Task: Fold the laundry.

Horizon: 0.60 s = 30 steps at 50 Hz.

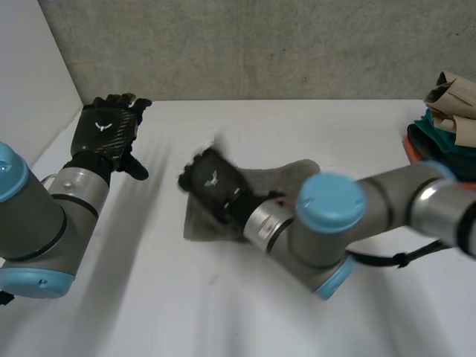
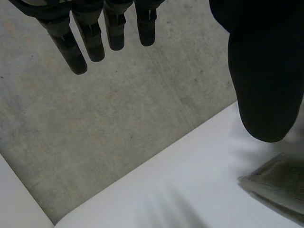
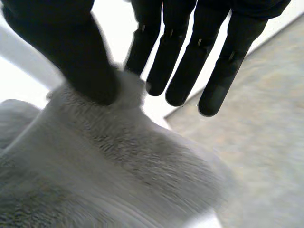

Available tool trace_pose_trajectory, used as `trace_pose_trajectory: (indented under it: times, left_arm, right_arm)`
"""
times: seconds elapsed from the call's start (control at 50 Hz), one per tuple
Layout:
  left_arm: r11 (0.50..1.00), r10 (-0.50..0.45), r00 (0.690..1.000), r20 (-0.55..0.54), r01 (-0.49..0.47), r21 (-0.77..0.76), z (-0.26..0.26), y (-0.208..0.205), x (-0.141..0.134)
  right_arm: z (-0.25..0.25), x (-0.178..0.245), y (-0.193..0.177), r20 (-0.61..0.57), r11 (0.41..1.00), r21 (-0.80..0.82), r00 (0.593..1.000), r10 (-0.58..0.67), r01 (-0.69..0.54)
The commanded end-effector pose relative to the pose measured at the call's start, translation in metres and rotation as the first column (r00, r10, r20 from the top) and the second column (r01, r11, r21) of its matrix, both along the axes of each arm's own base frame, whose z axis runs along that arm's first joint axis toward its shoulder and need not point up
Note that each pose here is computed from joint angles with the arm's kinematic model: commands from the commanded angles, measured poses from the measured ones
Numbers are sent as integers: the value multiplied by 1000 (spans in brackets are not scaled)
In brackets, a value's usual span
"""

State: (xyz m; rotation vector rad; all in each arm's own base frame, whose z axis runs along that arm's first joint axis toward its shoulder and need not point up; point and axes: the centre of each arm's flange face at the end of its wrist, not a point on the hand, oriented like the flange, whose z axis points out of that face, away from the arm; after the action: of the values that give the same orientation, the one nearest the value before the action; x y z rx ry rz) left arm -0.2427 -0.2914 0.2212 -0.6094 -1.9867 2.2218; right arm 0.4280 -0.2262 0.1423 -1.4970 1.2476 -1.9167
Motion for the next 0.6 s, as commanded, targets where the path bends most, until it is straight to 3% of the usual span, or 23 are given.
trace_pose_trajectory:
  times: [0.02,0.14,0.24,0.32,0.42,0.5,0.56,0.6]
  left_arm:
    - [999,-25,1000,8,25,20,-10,-1,-11]
    - [998,-61,998,-1,61,-8,-2,2,-23]
    - [996,-82,997,-8,82,-23,3,5,-30]
    - [994,-108,994,-6,108,-21,1,11,-38]
    - [993,-114,993,1,114,0,-7,12,-40]
    - [994,-113,994,1,113,1,-7,12,-40]
    - [994,-113,994,1,113,0,-6,13,-40]
    - [994,-113,994,1,113,-4,-4,14,-40]
  right_arm:
    - [2,-11,-5,-23,989,40,990,-140,141]
    - [31,-54,-18,-99,944,112,948,-301,311]
    - [10,-111,-38,-284,843,265,873,-396,469]
    - [-10,-138,-45,-353,784,301,827,-437,543]
    - [-20,-169,-67,-382,729,255,759,-528,635]
    - [-14,-184,-85,-401,723,100,693,-599,683]
    - [0,-177,-98,-311,741,-19,700,-643,672]
    - [17,-165,-98,-234,759,-68,730,-643,647]
